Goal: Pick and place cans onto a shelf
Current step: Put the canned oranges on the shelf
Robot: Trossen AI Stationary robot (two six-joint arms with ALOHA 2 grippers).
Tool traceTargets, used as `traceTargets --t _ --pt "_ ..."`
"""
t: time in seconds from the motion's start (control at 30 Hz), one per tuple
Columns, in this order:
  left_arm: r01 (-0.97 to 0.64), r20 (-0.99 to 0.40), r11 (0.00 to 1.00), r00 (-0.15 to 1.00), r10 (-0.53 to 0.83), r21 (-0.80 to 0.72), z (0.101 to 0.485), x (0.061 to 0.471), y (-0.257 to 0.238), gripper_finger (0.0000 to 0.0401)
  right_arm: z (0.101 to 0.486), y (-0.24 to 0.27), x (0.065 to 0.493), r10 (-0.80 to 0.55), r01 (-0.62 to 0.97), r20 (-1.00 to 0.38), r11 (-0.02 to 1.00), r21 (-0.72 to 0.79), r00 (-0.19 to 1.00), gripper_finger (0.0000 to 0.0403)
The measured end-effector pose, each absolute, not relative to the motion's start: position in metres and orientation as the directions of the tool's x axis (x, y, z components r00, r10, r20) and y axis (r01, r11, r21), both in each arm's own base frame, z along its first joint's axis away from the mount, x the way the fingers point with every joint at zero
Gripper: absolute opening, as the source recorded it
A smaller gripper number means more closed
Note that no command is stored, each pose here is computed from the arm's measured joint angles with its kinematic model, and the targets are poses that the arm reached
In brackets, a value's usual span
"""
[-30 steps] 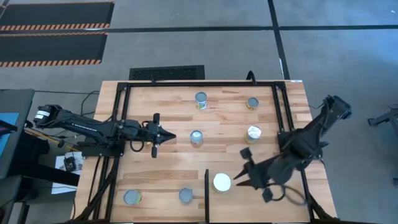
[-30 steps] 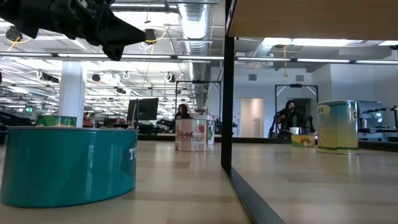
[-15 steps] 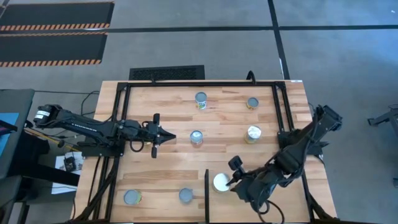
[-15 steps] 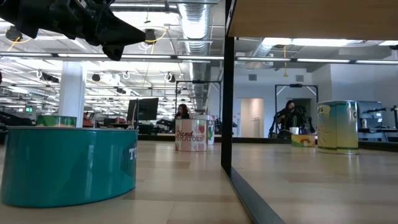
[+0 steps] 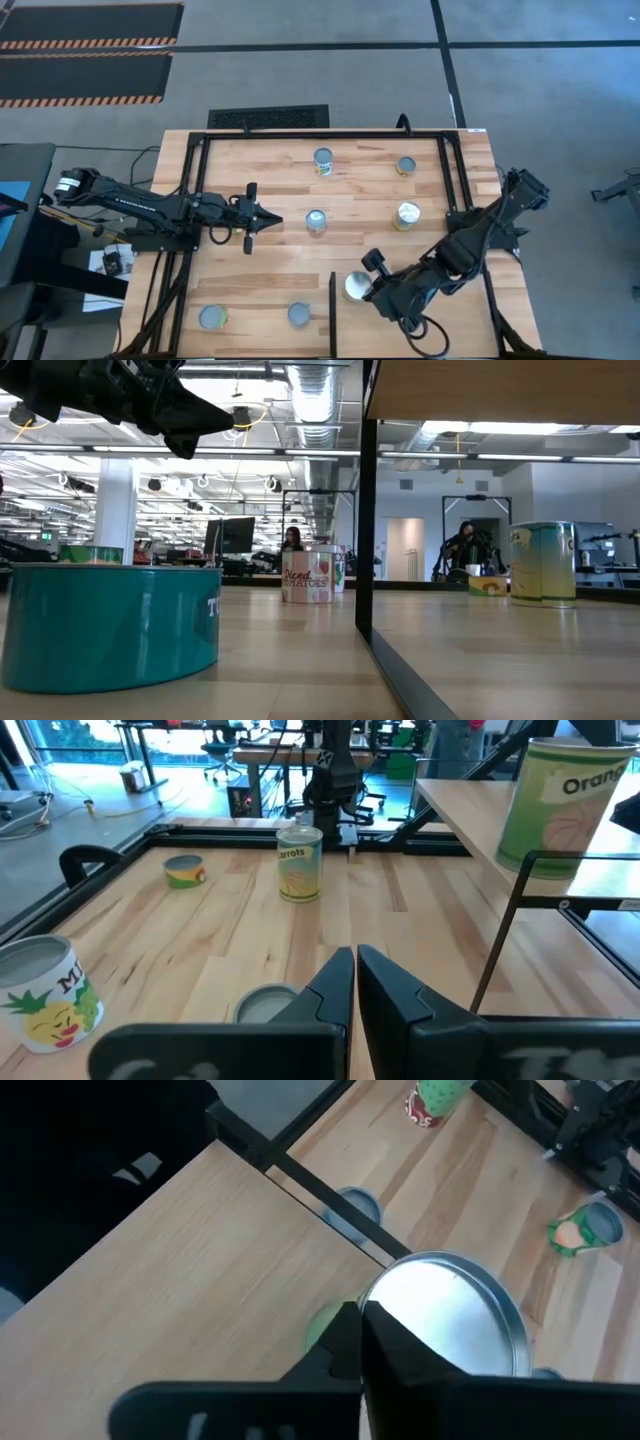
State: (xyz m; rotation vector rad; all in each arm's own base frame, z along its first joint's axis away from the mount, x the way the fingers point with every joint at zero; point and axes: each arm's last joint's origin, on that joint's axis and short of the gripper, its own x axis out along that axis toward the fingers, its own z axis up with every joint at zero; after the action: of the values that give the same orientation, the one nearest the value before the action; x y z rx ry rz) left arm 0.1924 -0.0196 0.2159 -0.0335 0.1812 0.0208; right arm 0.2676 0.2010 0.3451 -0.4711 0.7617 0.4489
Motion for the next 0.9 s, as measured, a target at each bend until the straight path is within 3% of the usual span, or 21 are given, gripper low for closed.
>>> traceTargets --t 0.37,0.63,0.9 --pt "-0.024 -0.180 0.999 0.984 0.018 -0.031 0.216 0.192 -0.020 0.0006 0.388 0.200 0.244 0.222 -0.421 -0.789 0.906 -0.051 0.573 0.0006" --pt "-0.022 -0.179 1.000 0.984 0.018 -0.022 0.216 0.192 -0.020 0.0006 0.384 0.207 0.203 0.084 -0.092 -0.896 0.995 0.048 0.436 0.0003" --pt "-0.022 -0.179 1.000 0.984 0.018 -0.020 0.216 0.192 -0.020 0.0006 0.380 0.220 0.160 -0.003 0.195 -0.944 0.979 0.065 0.329 0.0003"
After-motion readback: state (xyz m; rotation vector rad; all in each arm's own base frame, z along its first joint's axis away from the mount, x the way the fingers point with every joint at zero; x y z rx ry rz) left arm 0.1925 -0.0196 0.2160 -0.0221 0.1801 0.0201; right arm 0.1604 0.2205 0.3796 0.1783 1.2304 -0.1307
